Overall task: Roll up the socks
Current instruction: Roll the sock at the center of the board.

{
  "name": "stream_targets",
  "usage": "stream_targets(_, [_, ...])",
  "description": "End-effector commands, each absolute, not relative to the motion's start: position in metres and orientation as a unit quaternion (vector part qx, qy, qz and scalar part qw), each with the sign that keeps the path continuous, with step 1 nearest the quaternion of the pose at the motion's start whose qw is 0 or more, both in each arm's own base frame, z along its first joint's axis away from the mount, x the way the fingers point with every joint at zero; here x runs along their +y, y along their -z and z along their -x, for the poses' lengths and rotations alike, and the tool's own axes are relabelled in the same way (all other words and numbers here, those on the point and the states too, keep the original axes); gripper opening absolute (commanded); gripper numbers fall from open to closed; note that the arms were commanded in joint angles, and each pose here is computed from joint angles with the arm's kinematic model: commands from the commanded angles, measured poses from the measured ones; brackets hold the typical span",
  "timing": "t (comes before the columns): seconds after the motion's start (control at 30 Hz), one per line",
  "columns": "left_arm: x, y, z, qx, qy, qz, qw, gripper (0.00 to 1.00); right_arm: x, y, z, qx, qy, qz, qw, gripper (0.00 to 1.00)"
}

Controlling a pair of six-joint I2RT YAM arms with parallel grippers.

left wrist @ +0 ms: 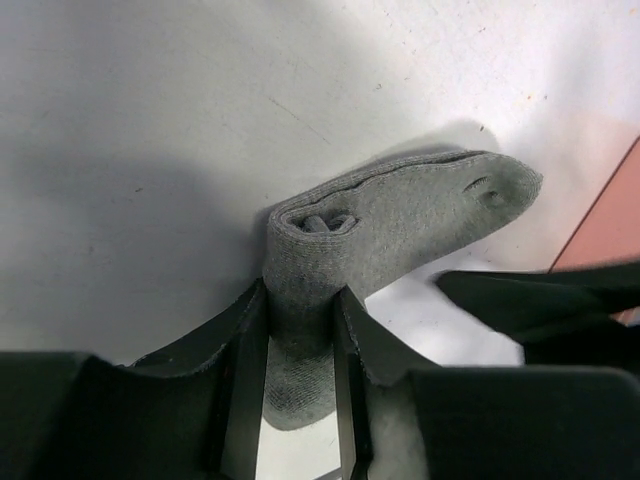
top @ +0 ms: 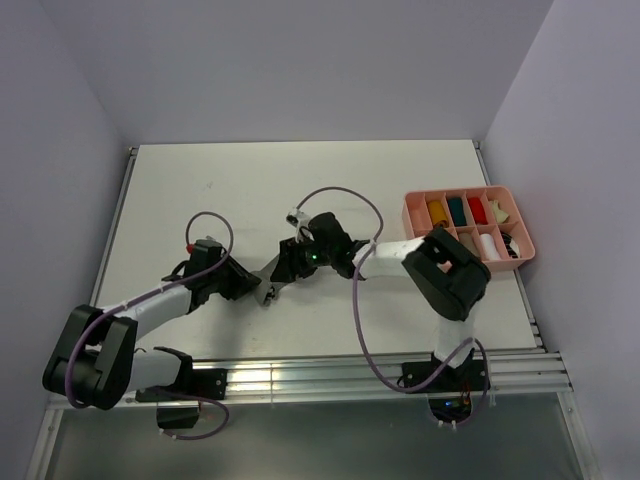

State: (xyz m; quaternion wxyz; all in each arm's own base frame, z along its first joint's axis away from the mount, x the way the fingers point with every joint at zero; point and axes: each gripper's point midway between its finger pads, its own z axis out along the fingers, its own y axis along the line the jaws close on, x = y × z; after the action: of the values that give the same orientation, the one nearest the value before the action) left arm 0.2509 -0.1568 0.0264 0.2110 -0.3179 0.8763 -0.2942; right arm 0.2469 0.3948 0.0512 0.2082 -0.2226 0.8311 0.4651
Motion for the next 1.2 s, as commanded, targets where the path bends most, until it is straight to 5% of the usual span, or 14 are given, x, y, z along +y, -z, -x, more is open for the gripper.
stream_targets(0.0, [-0.134,-0.008,-0.239,0.902,0.21,0.327,0.19,0.32,0.377,-0.083,-0.275,0.825,-0.364,0.255,0.35,0.65])
stream_targets(0.47, [-0.144,-0.023,-0.253,0.928,0.175,0.29,0.158,0.34,0.422,-0.093,-0.237,0.753,-0.154,0.421,0.481,0.71])
stream_targets(1.17, [-0.149,-0.012,-0.249,0.942,0.161,0.271,0.118,0.34,0.452,-0.037,-0.225,0.725,-0.078,0.495,0.473,0.7])
